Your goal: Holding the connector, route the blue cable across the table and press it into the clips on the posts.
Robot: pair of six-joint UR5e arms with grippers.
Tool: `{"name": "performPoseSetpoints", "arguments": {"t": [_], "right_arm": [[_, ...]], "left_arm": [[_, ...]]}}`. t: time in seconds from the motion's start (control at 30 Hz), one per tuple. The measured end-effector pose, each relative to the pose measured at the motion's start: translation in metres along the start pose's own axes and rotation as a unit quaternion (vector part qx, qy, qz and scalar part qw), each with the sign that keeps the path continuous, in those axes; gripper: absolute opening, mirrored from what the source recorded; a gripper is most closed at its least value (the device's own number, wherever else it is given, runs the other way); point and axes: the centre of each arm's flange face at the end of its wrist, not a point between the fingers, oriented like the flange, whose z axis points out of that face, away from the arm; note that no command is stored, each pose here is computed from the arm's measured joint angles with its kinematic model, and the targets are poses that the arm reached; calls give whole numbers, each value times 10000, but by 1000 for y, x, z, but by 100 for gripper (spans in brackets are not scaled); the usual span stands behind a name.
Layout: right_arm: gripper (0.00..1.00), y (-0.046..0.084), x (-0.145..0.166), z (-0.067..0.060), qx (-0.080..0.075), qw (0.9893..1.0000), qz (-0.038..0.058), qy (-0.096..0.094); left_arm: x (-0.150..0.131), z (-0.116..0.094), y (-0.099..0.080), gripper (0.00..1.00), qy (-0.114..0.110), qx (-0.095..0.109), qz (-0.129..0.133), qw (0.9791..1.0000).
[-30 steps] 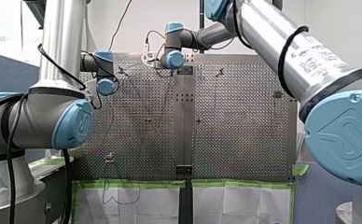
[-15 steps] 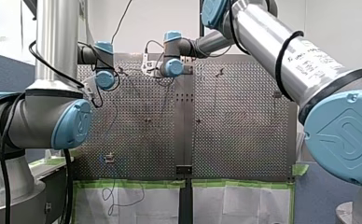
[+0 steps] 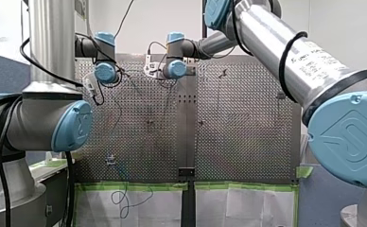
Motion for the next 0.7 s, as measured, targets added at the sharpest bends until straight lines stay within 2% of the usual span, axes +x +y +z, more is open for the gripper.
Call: {"name": "performPoseSetpoints", "arguments": {"t": [0.17,0.33,0.53,0.7], "right_arm": [[0,1,-1,-1,-25,10000,-13,-34],[0,1,-2,-1,-33,10000,-25,-70],[0,2,-3,-2,-58,9999,-26,-103],[0,2,-6,-3,-87,9999,-25,-135]], "left_arm": [[8,-14,1,100,275,-32,22,9996],[7,-26,-3,100,443,64,-7,9990],[-12,-37,-14,100,305,245,145,9991],[-19,-43,-23,100,235,415,352,9982]]}}
